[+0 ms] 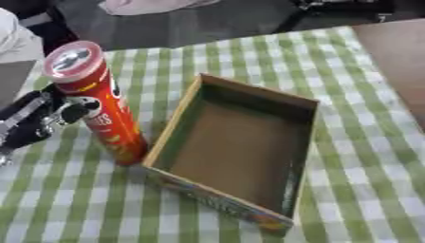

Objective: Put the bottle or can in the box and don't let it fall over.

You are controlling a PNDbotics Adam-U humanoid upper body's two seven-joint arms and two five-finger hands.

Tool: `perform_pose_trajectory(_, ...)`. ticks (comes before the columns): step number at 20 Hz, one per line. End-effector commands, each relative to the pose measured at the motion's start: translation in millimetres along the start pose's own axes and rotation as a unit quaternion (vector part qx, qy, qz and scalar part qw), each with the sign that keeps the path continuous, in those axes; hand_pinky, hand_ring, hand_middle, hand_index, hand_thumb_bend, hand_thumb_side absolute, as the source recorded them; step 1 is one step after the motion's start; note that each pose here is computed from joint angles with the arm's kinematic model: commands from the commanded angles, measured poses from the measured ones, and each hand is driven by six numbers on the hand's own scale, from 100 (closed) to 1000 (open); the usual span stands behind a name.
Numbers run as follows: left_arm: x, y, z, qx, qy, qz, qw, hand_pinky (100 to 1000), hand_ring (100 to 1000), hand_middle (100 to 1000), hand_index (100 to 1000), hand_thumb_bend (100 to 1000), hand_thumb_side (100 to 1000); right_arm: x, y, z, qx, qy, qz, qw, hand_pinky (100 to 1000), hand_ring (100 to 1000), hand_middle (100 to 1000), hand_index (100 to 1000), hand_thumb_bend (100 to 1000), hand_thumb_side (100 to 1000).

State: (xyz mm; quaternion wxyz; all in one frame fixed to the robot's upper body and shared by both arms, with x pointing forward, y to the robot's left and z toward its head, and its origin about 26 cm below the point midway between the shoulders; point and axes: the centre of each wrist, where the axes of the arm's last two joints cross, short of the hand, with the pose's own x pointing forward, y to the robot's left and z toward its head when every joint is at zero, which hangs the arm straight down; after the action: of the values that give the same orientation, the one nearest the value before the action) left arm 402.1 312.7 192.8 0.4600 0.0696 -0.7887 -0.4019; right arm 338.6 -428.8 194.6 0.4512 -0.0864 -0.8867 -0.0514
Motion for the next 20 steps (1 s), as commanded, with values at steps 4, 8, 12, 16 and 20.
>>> perform_pose_trajectory(4,14,8.4,-6,-0.001,-0.028,-0.007,1.0,1000,1000,1000,927,587,823,8,-1.7,-6,0.003,-0.011,0.006,1.0,1000,1000,1000,1000,413,340)
perform_pose_trajectory(8,15,6.9,-9,-0.006,-0.029,-0.01,1.0,1000,1000,1000,922,572,819,9,-1.3,-7,0.003,-0.011,0.005,1.0,1000,1000,1000,1000,413,340)
perform_pose_trajectory(12,15,3.9,-13,-0.008,-0.029,-0.009,1.0,1000,1000,1000,914,566,817,9,-0.6,-7,0.003,-0.011,0.004,1.0,1000,1000,1000,1000,411,341)
perform_pose_trajectory(16,16,-0.5,-16,-0.009,-0.034,-0.003,0.999,1000,1000,1000,904,561,816,8,-0.2,-7,0.003,-0.01,0.003,1.0,1000,1000,1000,1000,409,342)
perform_pose_trajectory(20,17,-3.6,-19,-0.008,-0.042,0.003,0.999,1000,1000,1000,897,558,815,8,0.2,-8,0.003,-0.01,0.001,1.0,1000,1000,1000,1000,409,342)
